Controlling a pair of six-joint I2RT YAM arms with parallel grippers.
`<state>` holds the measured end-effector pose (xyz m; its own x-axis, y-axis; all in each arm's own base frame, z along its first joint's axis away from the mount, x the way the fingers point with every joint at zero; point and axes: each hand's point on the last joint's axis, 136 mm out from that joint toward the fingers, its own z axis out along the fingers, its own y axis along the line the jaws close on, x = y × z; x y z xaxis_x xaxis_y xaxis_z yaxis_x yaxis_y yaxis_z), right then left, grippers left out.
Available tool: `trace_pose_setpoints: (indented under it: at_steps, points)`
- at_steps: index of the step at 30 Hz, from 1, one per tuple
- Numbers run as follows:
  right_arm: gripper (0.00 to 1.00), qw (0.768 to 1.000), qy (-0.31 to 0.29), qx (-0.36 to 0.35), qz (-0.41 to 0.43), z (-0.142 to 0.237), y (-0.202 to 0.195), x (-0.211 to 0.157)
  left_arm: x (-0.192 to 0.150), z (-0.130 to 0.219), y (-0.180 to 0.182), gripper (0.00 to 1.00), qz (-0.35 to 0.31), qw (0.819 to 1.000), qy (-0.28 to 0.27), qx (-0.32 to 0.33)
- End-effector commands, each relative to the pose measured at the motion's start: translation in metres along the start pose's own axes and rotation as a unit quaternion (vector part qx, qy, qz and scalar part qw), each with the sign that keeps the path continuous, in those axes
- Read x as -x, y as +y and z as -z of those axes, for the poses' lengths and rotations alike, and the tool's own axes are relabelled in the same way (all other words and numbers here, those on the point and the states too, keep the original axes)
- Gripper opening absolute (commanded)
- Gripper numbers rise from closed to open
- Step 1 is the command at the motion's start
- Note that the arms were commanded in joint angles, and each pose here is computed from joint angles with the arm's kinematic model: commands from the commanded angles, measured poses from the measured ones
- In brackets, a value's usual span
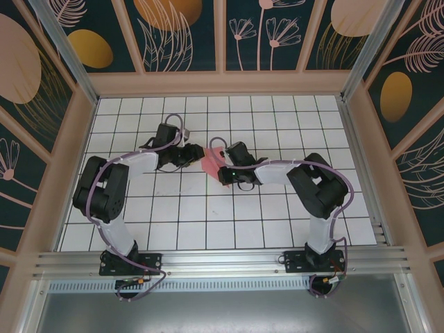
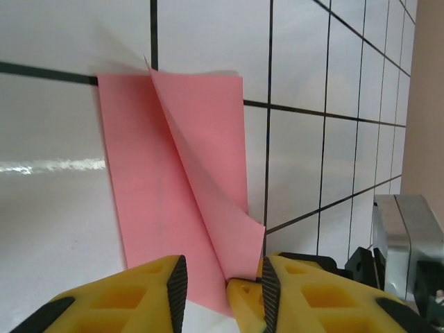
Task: Fold a paper plane with a square sheet of paper (fold left side to right side)
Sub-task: Fourth fold the wing at the center of the table.
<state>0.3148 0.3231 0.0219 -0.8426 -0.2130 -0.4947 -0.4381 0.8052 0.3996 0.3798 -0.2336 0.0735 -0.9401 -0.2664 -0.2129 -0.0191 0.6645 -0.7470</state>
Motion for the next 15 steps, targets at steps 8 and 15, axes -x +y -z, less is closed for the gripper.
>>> trace_pose_setpoints:
  at_steps: [8,15]
  points:
    - [0.13,0.997,-0.011,0.072,-0.040,0.010,0.013,0.004,-0.015,-0.031,-0.011,0.31,-0.008,0.999,0.025,-0.019]
    - [0.13,0.994,-0.013,0.088,-0.069,0.010,0.007,0.002,-0.018,-0.038,-0.003,0.27,-0.003,1.000,0.029,-0.004]
